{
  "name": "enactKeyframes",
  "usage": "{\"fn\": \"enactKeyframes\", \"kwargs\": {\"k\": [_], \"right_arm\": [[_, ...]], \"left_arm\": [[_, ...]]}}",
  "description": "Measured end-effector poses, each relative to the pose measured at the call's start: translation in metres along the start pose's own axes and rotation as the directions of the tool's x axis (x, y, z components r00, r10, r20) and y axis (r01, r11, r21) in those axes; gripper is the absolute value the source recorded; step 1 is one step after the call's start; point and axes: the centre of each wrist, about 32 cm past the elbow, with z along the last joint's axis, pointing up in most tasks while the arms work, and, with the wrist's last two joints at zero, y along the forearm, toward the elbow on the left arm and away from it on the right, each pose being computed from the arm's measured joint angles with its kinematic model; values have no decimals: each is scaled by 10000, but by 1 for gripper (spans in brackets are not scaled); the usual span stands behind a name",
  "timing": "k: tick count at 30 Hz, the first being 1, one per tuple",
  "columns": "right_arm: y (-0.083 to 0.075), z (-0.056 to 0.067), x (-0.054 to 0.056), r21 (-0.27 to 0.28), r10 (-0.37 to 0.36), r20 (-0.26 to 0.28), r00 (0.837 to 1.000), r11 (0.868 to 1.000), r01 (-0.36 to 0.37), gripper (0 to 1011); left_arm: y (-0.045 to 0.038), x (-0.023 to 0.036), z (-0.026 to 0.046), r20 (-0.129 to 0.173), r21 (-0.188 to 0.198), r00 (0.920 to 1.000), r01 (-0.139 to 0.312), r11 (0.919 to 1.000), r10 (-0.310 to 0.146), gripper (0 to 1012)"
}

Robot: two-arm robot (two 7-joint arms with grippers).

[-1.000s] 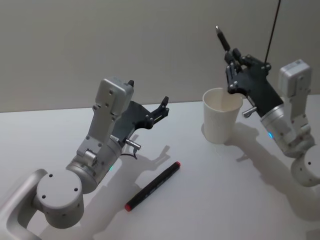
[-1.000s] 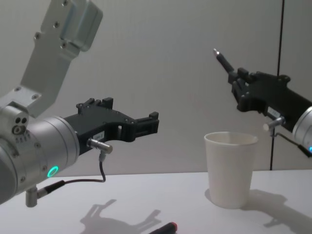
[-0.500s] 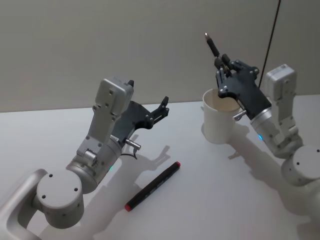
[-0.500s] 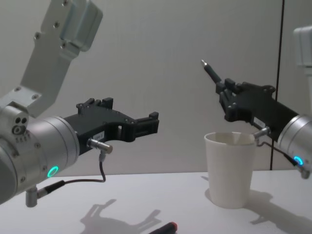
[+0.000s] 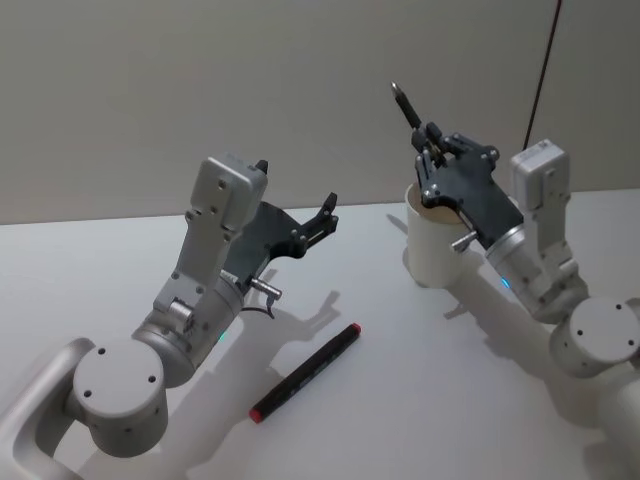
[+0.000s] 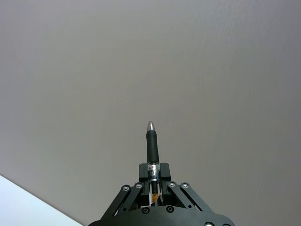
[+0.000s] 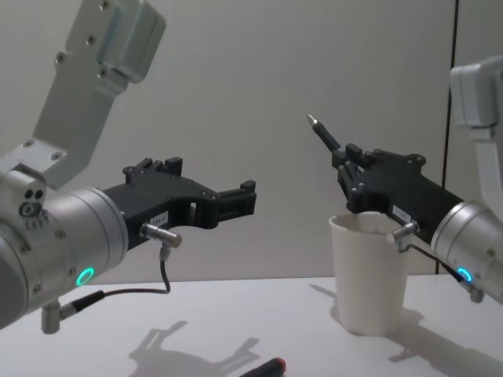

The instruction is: Place the pen into the pen holder.

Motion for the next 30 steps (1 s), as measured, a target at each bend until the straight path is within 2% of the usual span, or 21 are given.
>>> {"fn": "enactKeyframes", "kwargs": {"k": [6, 9, 14, 18, 19, 22, 28, 29, 30], "right_arm": [[-17, -20, -22, -71, 46, -16, 10000, 10000, -46, 130], [-25, -29, -31, -104, 64, -25, 10000, 9999, -65, 190], [-33, -38, -42, -135, 82, -37, 10000, 9999, -82, 319], [-38, -44, -50, -158, 92, -46, 9999, 9998, -93, 482], [-38, -44, -50, -158, 92, -46, 9999, 9998, -93, 482], [-40, -46, -54, -171, 98, -50, 9999, 9998, -99, 603], [-42, -49, -56, -188, 104, -52, 9999, 9998, -105, 754], [-44, -50, -57, -197, 104, -55, 9999, 9998, -105, 816], [-44, -49, -57, -203, 104, -58, 9999, 9997, -105, 834]], "left_arm": [[0, 0, 0, 1, -1, 10000, -1, 10000, 1, 1001], [0, 0, 0, 0, 0, 10000, 0, 10000, 0, 1001], [0, 0, 0, 1, 0, 10000, 0, 10000, 0, 1001], [0, 0, 0, 1, 0, 10000, 0, 10000, 0, 1001], [0, 0, 0, 1, 0, 10000, 0, 10000, 0, 1001], [0, 0, 0, 1, 0, 10000, 0, 10000, 0, 1001], [0, 0, 0, 0, 0, 10000, 0, 10000, 0, 1001], [0, 0, 0, 0, 0, 10000, 0, 10000, 0, 1001], [0, 0, 0, 1, 0, 10000, 0, 10000, 0, 1001]]}}
